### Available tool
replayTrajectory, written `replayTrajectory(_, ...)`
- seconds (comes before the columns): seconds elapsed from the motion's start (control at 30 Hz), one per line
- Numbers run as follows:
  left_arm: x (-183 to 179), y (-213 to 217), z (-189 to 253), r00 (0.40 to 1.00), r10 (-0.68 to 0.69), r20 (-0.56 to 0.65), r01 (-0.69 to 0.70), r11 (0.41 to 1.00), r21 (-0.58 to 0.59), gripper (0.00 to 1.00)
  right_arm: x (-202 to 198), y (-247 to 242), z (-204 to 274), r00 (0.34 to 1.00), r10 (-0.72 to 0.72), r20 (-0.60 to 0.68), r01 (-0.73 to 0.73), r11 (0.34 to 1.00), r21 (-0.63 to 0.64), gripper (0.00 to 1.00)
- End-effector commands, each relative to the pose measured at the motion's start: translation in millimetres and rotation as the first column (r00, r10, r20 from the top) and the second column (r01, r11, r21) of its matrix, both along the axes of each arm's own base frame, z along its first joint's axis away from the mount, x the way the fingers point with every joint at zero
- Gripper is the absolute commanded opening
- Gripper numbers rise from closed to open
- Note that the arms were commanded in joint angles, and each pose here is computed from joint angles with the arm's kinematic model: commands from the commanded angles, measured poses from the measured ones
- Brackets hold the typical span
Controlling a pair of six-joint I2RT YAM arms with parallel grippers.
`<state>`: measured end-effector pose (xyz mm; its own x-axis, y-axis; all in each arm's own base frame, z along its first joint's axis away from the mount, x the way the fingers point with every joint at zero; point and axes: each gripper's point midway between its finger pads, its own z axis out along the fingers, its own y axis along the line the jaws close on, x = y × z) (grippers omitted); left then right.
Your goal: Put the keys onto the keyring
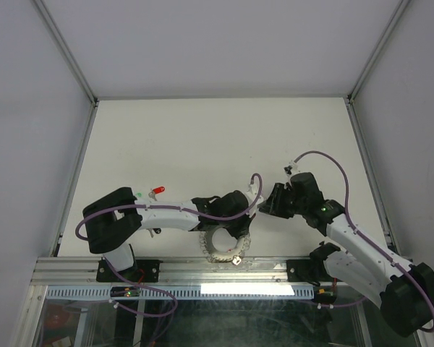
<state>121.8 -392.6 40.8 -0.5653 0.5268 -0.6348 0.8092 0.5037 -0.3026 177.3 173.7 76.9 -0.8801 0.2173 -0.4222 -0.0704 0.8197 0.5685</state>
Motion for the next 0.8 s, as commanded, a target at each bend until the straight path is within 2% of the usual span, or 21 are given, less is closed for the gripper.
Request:
replayTrajectory(0.0, 4, -16, 34, 0.998, -0.015, 0.066, 0.022, 0.994, -0.11, 0.0, 10, 2, 15, 0.995, 0.004, 0.097, -0.007, 0.999, 0.034, 0.34)
replayTrajectory(0.13, 5, -10, 35, 0.997, -0.013, 0.081, 0.022, 0.994, -0.111, 0.0, 6, 3, 17, 0.991, 0.03, 0.128, -0.035, 0.998, 0.043, 0.34)
replayTrajectory(0.47, 5, -5, 42, 0.994, -0.025, 0.11, 0.038, 0.992, -0.118, 0.0, 1, 3, 13, 0.994, 0.023, 0.11, -0.03, 0.998, 0.061, 0.35)
replayTrajectory(0.5, 4, -6, 41, 0.994, -0.029, 0.104, 0.041, 0.992, -0.117, 0.04, 1, 3, 13, 0.994, 0.023, 0.109, -0.03, 0.998, 0.062, 0.34)
replayTrajectory(0.57, 2, -7, 39, 0.995, -0.031, 0.091, 0.041, 0.992, -0.118, 0.19, 1, 3, 13, 0.994, 0.024, 0.11, -0.031, 0.997, 0.064, 0.35)
replayTrajectory(0.63, 2, -10, 38, 0.996, -0.029, 0.083, 0.039, 0.992, -0.119, 0.29, 0, 4, 13, 0.994, 0.027, 0.109, -0.034, 0.997, 0.067, 0.35)
replayTrajectory(0.77, 5, -14, 38, 0.996, -0.026, 0.085, 0.036, 0.992, -0.119, 0.35, 0, 5, 14, 0.994, 0.029, 0.107, -0.037, 0.997, 0.073, 0.35)
